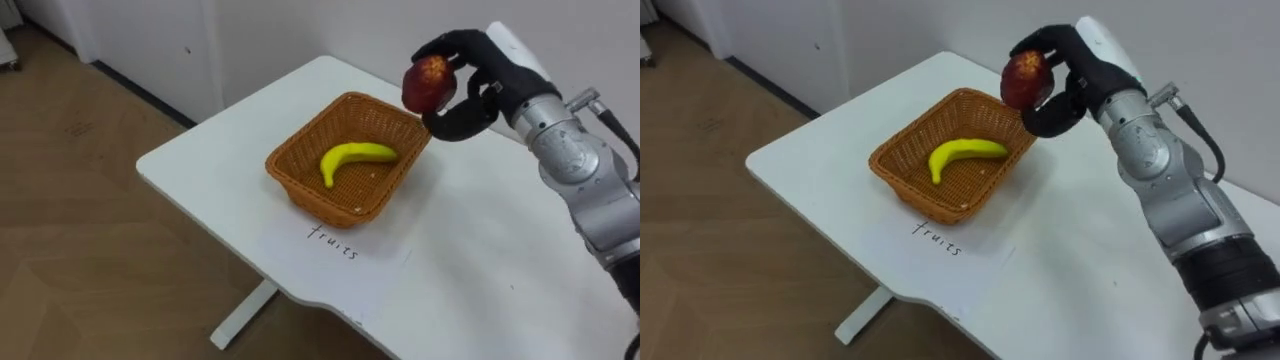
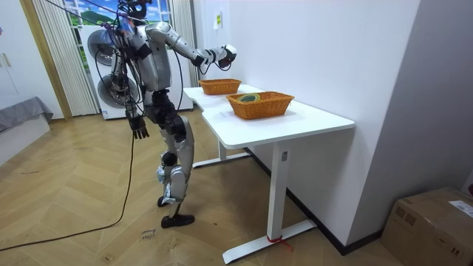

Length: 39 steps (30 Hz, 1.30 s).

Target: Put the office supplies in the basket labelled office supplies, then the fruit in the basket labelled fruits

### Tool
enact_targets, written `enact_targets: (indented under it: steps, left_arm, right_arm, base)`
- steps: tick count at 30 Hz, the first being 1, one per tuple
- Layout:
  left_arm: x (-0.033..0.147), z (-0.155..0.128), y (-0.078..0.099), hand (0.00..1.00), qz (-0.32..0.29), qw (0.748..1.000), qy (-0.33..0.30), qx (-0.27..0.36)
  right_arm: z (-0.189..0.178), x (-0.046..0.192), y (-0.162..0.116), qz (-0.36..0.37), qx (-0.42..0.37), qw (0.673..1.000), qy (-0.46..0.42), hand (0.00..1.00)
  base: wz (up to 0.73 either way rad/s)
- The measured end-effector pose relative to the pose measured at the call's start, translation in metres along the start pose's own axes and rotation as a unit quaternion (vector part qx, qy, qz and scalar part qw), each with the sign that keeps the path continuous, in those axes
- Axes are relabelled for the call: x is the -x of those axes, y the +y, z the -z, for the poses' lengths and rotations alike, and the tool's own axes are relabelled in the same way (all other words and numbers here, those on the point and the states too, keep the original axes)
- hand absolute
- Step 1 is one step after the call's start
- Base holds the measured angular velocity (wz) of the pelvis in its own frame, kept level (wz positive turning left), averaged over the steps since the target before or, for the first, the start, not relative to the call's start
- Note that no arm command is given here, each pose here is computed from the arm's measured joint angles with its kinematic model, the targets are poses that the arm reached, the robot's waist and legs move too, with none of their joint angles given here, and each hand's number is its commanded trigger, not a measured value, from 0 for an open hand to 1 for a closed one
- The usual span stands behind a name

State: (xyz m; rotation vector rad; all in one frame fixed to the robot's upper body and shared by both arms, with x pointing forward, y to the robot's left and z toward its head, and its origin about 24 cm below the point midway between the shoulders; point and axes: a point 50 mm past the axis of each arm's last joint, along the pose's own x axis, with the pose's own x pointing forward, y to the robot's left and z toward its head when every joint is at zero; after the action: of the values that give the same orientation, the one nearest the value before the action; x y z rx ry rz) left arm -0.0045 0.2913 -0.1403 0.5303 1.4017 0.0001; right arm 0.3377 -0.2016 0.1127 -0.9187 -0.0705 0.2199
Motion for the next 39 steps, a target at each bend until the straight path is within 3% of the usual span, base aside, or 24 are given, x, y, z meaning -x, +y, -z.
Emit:
enact_targets:
  steps: [25, 39]
  left_arm:
    - [0.002, 0.002, 0.004, 0.0, -0.01, 1.0, -0.005, 0.009]
    - [0.003, 0.007, 0.001, 0.0, -0.003, 1.0, 0.002, 0.007]
  right_arm:
    - [0.026, 0.015, 0.038, -0.06, 0.003, 0.997, 0.047, 1.0]
    - [0.029, 0.015, 0.041, -0.066, 0.004, 0.996, 0.055, 1.0]
  base:
    - [0.03]
    - [0.0]
